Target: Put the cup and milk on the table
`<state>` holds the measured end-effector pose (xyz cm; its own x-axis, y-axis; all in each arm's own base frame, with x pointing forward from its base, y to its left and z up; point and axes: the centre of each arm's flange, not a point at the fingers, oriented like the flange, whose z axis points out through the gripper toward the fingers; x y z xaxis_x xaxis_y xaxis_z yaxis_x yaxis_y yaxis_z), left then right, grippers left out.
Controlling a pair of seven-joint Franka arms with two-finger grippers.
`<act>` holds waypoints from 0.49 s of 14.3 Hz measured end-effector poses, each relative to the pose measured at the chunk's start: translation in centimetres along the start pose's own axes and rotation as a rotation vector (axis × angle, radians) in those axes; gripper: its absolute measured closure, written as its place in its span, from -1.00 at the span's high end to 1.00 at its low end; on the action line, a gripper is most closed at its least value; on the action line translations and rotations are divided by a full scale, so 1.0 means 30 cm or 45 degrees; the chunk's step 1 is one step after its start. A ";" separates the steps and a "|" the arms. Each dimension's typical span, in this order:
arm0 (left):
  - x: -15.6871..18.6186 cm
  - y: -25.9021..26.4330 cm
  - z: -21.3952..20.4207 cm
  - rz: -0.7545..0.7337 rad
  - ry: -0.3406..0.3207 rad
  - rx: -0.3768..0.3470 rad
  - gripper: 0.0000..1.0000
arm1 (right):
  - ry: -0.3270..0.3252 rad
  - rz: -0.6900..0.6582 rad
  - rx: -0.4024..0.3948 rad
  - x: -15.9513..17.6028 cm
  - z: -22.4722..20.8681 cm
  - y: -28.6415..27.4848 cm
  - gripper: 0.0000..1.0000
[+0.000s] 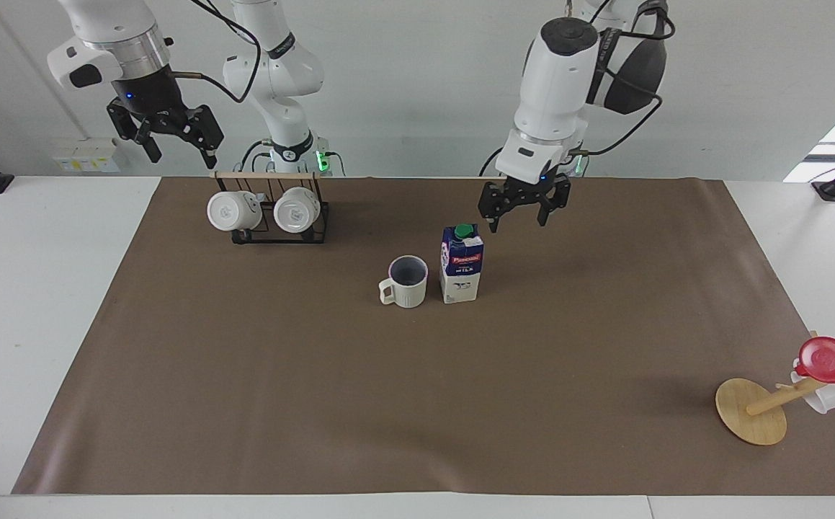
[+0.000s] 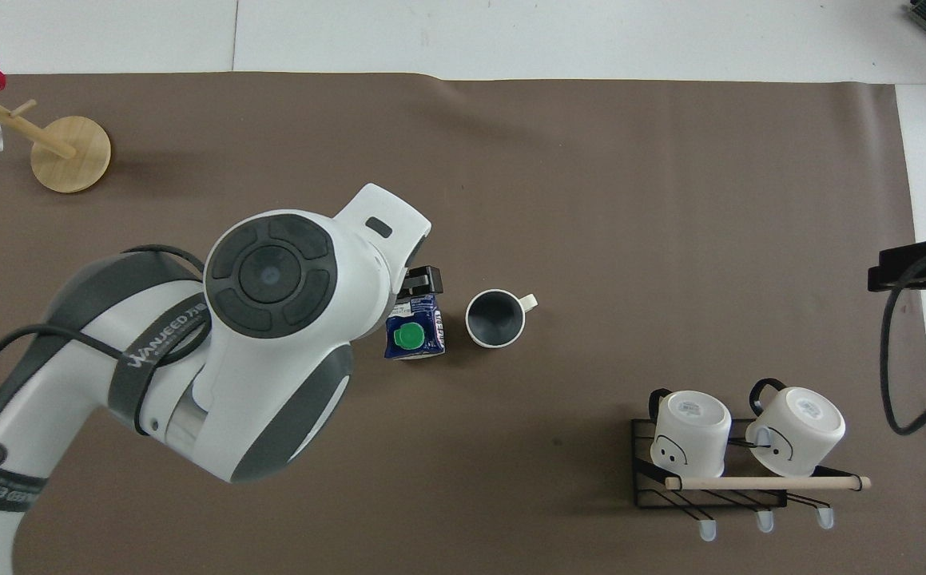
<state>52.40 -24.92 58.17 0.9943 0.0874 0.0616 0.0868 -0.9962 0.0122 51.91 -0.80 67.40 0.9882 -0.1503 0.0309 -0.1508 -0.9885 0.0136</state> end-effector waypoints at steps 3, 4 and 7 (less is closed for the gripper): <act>0.087 -0.226 -0.108 0.033 -0.004 0.013 1.00 | 0.000 0.000 0.000 0.000 0.000 0.000 1.00; 0.112 -0.294 -0.119 0.036 -0.005 0.016 1.00 | 0.000 0.000 0.000 0.000 0.000 0.000 1.00; 0.162 -0.471 -0.126 0.024 -0.023 0.029 1.00 | 0.000 0.000 0.000 0.000 0.000 0.000 1.00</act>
<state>55.77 -10.39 62.07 0.9967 0.0686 0.0436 0.0691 -0.9975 -0.0112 51.91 -0.80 67.40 0.9882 -0.1503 0.0309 -0.1508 -0.9885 0.0136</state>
